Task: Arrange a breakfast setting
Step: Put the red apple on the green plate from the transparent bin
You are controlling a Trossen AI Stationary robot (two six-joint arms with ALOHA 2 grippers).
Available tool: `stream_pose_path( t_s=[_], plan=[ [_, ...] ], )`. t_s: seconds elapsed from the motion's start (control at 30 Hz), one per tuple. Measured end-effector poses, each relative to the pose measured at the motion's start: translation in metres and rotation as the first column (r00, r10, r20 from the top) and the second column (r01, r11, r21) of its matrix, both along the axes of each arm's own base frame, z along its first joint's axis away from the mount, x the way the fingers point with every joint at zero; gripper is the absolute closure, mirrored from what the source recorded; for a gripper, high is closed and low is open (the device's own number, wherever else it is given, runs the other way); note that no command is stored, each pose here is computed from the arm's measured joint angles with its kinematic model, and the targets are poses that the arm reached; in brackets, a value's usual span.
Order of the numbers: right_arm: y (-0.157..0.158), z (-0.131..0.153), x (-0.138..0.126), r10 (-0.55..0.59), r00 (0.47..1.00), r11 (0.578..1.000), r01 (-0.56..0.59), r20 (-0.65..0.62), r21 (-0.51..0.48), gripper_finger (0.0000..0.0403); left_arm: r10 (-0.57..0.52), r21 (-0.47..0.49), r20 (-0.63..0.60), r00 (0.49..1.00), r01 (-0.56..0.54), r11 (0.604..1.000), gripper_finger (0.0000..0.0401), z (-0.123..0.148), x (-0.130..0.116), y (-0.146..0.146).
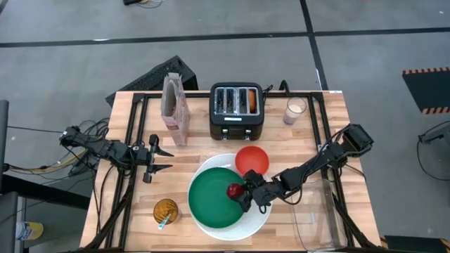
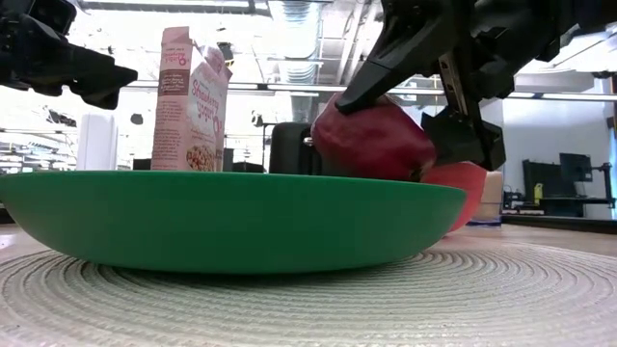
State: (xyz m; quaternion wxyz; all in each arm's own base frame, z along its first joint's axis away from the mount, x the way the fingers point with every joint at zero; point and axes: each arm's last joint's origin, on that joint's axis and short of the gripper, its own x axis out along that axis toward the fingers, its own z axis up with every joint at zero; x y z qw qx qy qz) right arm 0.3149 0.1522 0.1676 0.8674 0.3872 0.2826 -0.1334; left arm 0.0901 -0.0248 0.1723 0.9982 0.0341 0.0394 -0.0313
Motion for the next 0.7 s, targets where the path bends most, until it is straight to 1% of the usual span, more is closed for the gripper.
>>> stream_pose_path(
  t_s=[0.07, 0.17, 0.3, 0.4, 0.6, 0.7],
  plan=[
    [0.0, -0.001, 0.0, 0.001, 1.0, 1.0, -0.001, -0.003, -0.001, 0.0048, 0.0, 0.0, 0.0, 1.0, 0.0, 1.0, 0.023, 0.0, 0.0, 0.0],
    [0.0, -0.01, 0.004, 0.009, 1.0, 1.0, -0.008, -0.018, 0.013, 0.0047, 0.0, 0.0, 0.0, 1.0, 0.0, 1.0, 0.023, 0.0, 0.0, 0.0],
    [0.001, -0.02, 0.013, 0.077, 0.997, 0.993, -0.076, -0.01, 0.093, 0.0046, 0.0, 0.0, 0.0, 1.0, 0.0, 1.0, 0.023, 0.0, 0.0, 0.0],
    [-0.003, -0.023, 0.017, 0.091, 0.996, 0.989, -0.09, -0.005, 0.12, 0.0046, 0.0, 0.0, 0.0, 1.0, 0.0, 1.0, 0.023, 0.0, 0.0, 0.0],
    [-0.003, -0.018, 0.015, 0.079, 0.997, 0.992, -0.079, 0.005, 0.1, 0.0046, 0.0, 0.0, 0.0, 1.0, 0.0, 1.0, 0.023, 0.0, 0.0, 0.0],
    [-0.002, -0.014, 0.016, 0.077, 0.997, 0.992, -0.08, 0.031, 0.097, 0.0046, 0.0, 0.0, 0.0, 1.0, 0.0, 1.0, 0.023, 0.0, 0.0, 0.0]
  ],
)
